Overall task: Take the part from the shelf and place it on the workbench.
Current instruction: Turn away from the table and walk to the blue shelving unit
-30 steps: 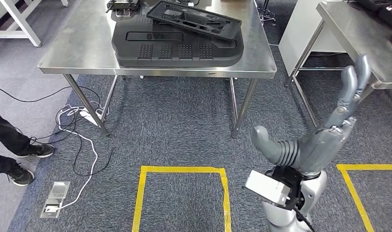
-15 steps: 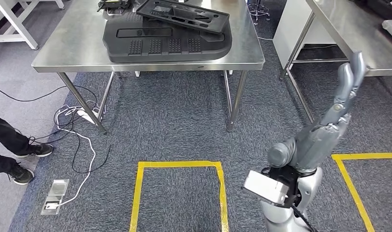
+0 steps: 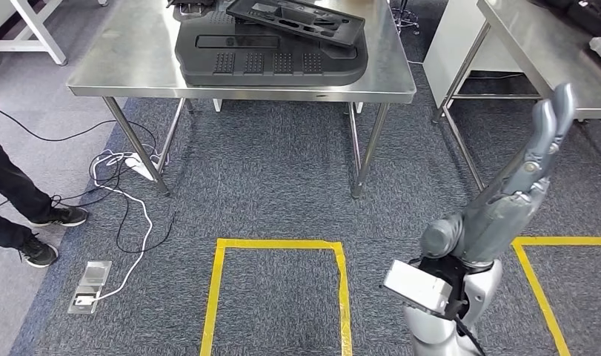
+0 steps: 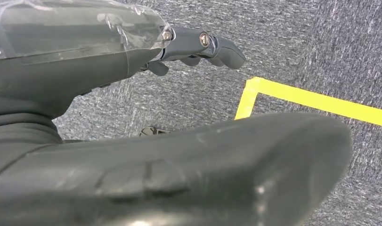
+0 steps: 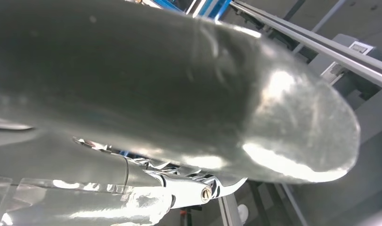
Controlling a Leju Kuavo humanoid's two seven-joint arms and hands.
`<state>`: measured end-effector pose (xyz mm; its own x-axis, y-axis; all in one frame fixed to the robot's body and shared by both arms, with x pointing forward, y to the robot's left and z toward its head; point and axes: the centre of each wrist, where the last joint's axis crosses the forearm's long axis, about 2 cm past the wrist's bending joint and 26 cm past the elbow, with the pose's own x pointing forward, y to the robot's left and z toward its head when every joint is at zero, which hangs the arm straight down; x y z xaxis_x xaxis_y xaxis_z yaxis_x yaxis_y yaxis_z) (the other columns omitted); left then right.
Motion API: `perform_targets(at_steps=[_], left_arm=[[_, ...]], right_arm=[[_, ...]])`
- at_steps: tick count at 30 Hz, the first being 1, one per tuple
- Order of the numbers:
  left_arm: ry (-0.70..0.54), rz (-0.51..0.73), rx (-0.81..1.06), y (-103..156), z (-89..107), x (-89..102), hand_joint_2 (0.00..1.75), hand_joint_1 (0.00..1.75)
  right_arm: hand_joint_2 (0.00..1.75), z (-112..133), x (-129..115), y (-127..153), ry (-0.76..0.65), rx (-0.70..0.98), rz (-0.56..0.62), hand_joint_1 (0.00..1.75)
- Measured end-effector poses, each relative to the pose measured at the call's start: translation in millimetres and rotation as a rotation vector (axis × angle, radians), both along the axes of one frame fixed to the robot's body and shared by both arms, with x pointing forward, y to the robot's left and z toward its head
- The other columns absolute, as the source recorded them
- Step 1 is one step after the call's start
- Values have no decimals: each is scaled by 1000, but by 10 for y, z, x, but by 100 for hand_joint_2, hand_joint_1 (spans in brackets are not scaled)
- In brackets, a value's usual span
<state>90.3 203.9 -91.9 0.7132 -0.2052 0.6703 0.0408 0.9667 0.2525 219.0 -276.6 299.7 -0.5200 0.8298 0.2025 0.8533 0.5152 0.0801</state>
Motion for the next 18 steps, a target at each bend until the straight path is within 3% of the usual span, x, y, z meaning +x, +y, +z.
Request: perform_targets(at_steps=[18], left_arm=[[10,5,0,-2,5,22,0,0]], right_arm=[[0,3,0,3,-4,-14,-8,0]])
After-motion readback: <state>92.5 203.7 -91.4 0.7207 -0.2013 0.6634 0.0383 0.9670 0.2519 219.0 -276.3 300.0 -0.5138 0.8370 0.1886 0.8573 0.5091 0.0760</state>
